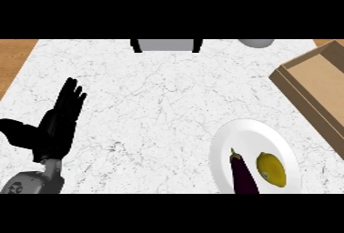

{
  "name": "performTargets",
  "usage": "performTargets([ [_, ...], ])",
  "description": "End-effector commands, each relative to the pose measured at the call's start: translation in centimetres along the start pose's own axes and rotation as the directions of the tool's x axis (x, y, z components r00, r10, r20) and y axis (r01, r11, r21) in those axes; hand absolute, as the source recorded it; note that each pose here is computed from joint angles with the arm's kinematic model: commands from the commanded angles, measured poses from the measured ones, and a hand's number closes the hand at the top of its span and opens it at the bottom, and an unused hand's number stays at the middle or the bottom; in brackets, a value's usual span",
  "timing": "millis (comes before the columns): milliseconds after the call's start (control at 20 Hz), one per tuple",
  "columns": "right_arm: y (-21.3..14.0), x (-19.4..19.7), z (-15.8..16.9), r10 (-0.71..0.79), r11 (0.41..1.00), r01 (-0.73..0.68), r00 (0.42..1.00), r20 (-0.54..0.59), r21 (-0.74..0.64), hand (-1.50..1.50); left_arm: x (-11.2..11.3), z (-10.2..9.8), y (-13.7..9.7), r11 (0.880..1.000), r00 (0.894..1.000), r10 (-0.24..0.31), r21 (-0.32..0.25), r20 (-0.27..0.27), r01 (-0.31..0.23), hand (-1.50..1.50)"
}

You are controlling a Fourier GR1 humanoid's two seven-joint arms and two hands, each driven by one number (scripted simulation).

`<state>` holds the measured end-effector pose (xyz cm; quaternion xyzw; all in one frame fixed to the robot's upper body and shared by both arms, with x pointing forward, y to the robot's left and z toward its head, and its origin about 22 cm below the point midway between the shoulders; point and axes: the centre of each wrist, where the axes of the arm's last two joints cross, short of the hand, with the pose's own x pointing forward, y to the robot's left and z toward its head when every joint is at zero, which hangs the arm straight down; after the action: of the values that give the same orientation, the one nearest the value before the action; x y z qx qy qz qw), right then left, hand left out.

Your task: Pick the lemon from the plate and place it in the cardboard box

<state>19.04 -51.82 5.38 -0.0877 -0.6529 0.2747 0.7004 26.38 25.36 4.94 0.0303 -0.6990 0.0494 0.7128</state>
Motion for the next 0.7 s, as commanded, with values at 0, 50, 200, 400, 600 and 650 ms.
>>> performTargets([
  [0, 0.2, 1.2, -0.9, -0.063, 0.990, 0.056, 0.997, 0.050, 0.128, -1.50, 0.8, -0.4, 2.1, 1.000, 1.000, -0.001, 0.010, 0.010, 0.001, 0.00],
  [50, -0.1, 0.8, 0.3, -0.084, 0.989, 0.078, 0.995, 0.047, 0.128, -1.50, 1.0, 1.1, 0.9, 1.000, 1.000, 0.010, -0.005, -0.009, -0.010, 0.00],
  [200, 2.1, 2.5, -1.5, -0.104, 0.984, 0.090, 0.991, 0.085, 0.155, -1.50, 1.2, -0.7, 1.5, 1.000, 1.000, 0.003, 0.031, -0.001, -0.003, 0.00],
  [400, 3.9, 4.1, -2.8, -0.099, 0.984, 0.085, 0.992, 0.083, 0.154, -1.50, 0.6, 1.6, 0.5, 1.000, 1.000, 0.001, 0.008, -0.023, -0.001, 0.00],
  [600, 4.6, 4.5, -3.0, -0.023, 0.989, 0.024, 1.000, -0.004, 0.148, -1.50, 1.3, -1.0, -0.3, 1.000, 1.000, -0.021, 0.003, -0.003, 0.021, 0.00],
  [650, 4.2, 4.1, -1.6, -0.032, 0.989, 0.034, 0.999, -0.014, 0.143, -1.50, 0.1, 1.4, 0.3, 1.000, 1.000, -0.006, 0.028, -0.001, 0.006, 0.00],
])
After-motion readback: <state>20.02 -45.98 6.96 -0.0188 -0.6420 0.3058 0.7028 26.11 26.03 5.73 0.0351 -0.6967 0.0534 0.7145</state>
